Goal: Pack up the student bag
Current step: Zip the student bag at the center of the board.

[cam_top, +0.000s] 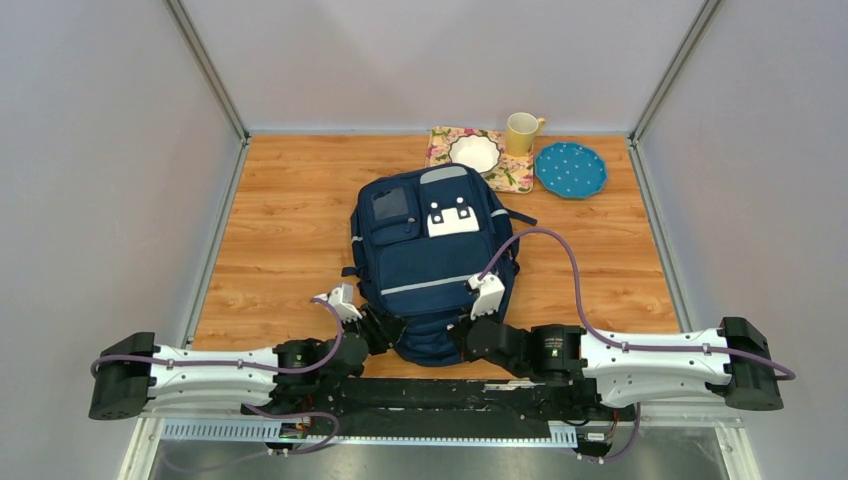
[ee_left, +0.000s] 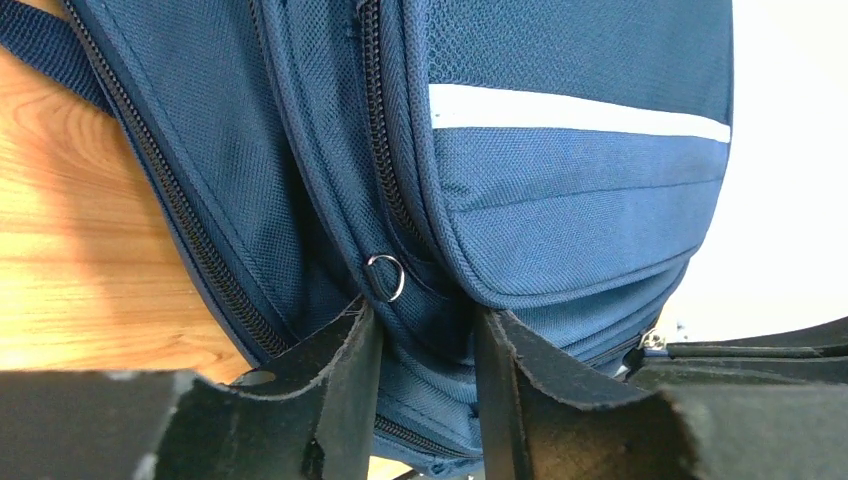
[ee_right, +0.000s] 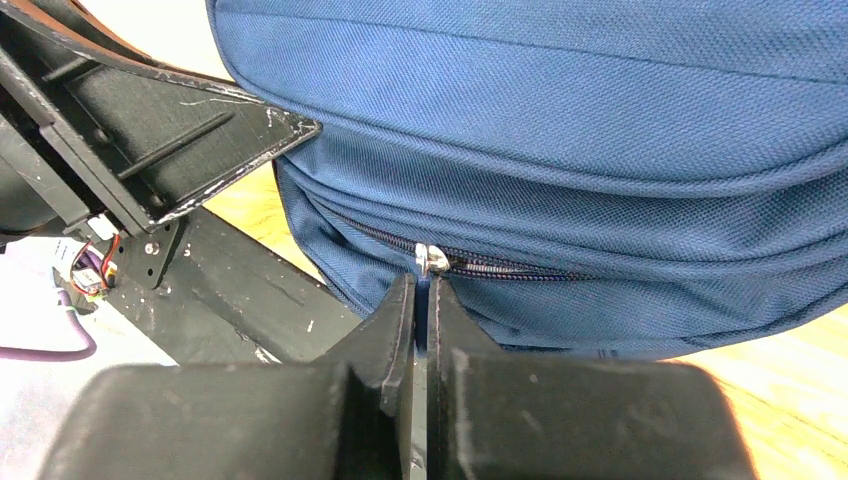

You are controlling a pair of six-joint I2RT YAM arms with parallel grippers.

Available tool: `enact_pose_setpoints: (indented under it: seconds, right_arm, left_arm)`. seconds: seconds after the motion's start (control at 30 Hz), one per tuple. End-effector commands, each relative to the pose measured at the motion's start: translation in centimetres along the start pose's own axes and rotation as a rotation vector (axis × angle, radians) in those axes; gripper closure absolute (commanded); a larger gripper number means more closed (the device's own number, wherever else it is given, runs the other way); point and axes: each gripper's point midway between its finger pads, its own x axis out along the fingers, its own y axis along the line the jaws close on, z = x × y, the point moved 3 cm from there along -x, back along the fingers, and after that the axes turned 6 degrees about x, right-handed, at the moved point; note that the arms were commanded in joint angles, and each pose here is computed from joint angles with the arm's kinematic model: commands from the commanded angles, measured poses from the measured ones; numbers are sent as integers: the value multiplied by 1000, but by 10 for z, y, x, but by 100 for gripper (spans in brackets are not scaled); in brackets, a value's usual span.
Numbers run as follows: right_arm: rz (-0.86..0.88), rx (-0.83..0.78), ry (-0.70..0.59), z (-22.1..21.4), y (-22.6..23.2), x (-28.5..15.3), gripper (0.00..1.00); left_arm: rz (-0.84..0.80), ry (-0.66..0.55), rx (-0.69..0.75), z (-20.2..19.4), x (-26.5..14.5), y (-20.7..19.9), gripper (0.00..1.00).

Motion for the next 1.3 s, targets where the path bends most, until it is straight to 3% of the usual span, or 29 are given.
enact_pose_setpoints:
  seconds: [0.0, 0.07, 0.1, 0.33, 0.5, 0.67, 0.7, 0.8, 0.9, 0.97, 1.07, 1.27]
  right_arm:
    - [114, 73, -67, 28, 35, -10, 100]
    - [112, 74, -64, 27, 34, -9, 100]
    - [113, 74, -64, 28, 34, -10, 100]
    - [-8, -10, -93, 29, 7, -10, 100]
    - [-109, -92, -81, 32, -24, -8, 100]
    - [-38, -96, -36, 28, -23, -7, 100]
    - [-25, -99, -31, 27, -20, -6, 100]
    - [20, -100, 1, 24, -8, -3, 100]
    - [20, -91, 6, 25, -2, 1, 100]
    - [14, -92, 13, 24, 0, 4, 100]
    - [16, -89, 19, 23, 1, 5, 100]
    - [28, -61, 5, 25, 1, 1, 100]
  left_arm:
    - [-52, 37, -65, 0, 1, -24, 64]
    - [-34, 46, -44, -1, 2, -21, 79]
    - [-40, 50, -25, 2, 2, -27, 100]
    - [129, 21, 191, 32, -8, 1, 100]
    - [209, -44, 241, 72, -27, 25, 100]
    - [193, -31, 297, 82, -37, 27, 100]
    - [188, -9, 311, 80, -37, 25, 98]
    - [191, 51, 434, 82, -37, 15, 35]
    - [220, 81, 597, 100, -42, 1, 24]
    - [225, 87, 758, 117, -45, -7, 24]
    - [119, 66, 925, 131, -45, -29, 24]
    - [-204, 74, 1076, 125, -43, -81, 23]
